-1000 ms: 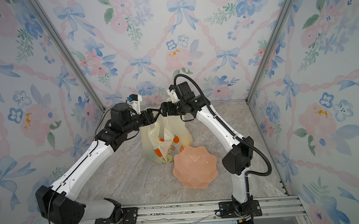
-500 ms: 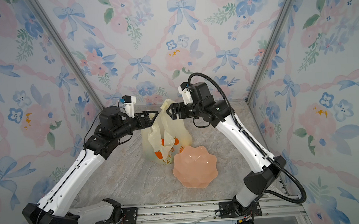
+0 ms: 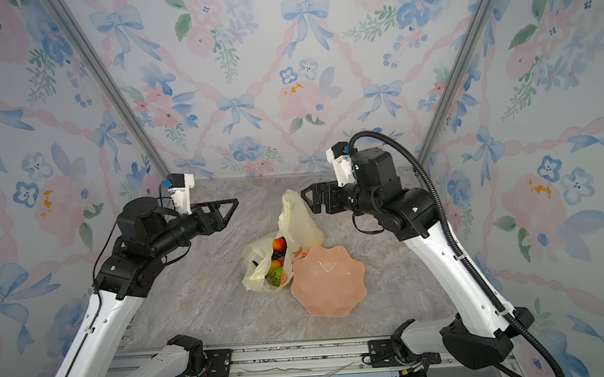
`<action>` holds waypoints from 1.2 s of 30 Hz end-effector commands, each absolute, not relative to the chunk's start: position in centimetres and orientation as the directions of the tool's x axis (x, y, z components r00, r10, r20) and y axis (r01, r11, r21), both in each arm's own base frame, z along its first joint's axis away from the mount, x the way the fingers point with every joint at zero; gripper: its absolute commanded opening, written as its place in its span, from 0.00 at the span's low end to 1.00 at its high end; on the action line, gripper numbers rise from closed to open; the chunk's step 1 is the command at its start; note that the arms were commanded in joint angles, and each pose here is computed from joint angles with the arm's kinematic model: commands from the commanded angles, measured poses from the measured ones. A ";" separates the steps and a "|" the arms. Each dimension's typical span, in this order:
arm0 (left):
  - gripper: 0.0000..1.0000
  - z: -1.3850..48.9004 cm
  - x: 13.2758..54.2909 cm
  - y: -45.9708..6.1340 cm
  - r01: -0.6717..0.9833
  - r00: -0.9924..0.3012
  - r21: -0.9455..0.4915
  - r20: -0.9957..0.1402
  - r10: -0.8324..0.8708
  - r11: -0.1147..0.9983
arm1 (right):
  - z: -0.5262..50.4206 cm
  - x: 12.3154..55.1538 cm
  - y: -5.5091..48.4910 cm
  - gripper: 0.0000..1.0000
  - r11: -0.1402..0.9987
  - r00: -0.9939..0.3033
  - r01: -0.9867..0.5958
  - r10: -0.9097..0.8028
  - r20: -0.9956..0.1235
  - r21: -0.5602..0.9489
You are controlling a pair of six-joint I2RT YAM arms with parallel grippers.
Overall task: Place the fruits into the plastic bag
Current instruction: Place the plastic bag at the center of the table, then reset both arms
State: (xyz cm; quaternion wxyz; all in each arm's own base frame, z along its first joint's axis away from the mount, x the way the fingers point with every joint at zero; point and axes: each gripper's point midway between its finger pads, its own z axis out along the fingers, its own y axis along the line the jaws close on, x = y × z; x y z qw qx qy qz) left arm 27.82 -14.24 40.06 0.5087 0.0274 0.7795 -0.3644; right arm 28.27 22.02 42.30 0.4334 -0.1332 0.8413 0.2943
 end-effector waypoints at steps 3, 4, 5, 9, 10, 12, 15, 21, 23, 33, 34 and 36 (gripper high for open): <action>0.90 39.4 25.6 -12.4 0.391 -0.458 -0.483 -0.840 -0.290 0.783 | 42.5 26.6 18.4 0.96 0.844 -0.555 -0.436 0.020 -0.832 0.311; 0.90 39.6 25.4 -12.0 0.385 -0.442 -0.475 -0.848 -0.293 0.792 | 42.7 26.4 17.8 0.96 0.851 -0.542 -0.430 0.024 -0.840 0.301; 0.91 39.7 25.1 -11.5 0.370 -0.419 -0.462 -0.857 -0.299 0.806 | 42.9 26.2 17.2 0.96 0.860 -0.527 -0.420 0.027 -0.849 0.288; 0.94 40.2 24.1 -8.6 0.282 -0.310 -0.404 -0.897 -0.315 0.870 | 43.5 25.5 14.8 0.96 0.892 -0.459 -0.386 0.034 -0.888 0.234; 0.94 40.3 23.9 -8.0 0.262 -0.288 -0.389 -0.905 -0.313 0.883 | 43.7 25.4 14.5 0.96 0.896 -0.435 -0.386 0.035 -0.900 0.221; 0.94 40.6 23.5 -6.9 0.228 -0.245 -0.356 -0.922 -0.300 0.906 | 44.0 25.2 13.5 0.96 0.909 -0.384 -0.367 0.045 -0.922 0.198; 0.94 40.2 23.4 -5.9 0.182 -0.216 -0.323 -0.935 -0.282 0.929 | 43.9 25.1 12.8 0.96 0.916 -0.312 -0.361 0.061 -0.948 0.177; 0.97 39.2 23.2 -4.2 0.119 -0.141 -0.270 -0.957 -0.253 0.955 | 43.1 24.6 12.1 0.96 0.912 -0.160 -0.373 0.116 -0.980 0.169; 0.98 38.8 23.1 -4.0 0.124 -0.094 -0.252 -0.966 -0.241 0.960 | 42.3 24.5 11.8 0.96 0.919 -0.135 -0.365 0.104 -0.985 0.147; 0.98 34.1 21.5 -1.9 0.127 0.306 -0.274 -0.904 -0.300 0.953 | 35.8 25.2 10.2 0.96 0.954 -0.127 -0.295 -0.097 -0.987 -0.056; 0.98 33.3 21.4 -1.0 0.086 0.314 -0.304 -0.895 -0.316 0.949 | 35.0 25.2 10.1 0.96 0.953 -0.127 -0.293 -0.122 -0.984 -0.081; 0.98 31.7 21.7 -0.2 0.027 0.293 -0.313 -0.905 -0.307 0.949 | 33.7 25.4 9.7 0.96 0.954 -0.129 -0.273 -0.161 -0.979 -0.121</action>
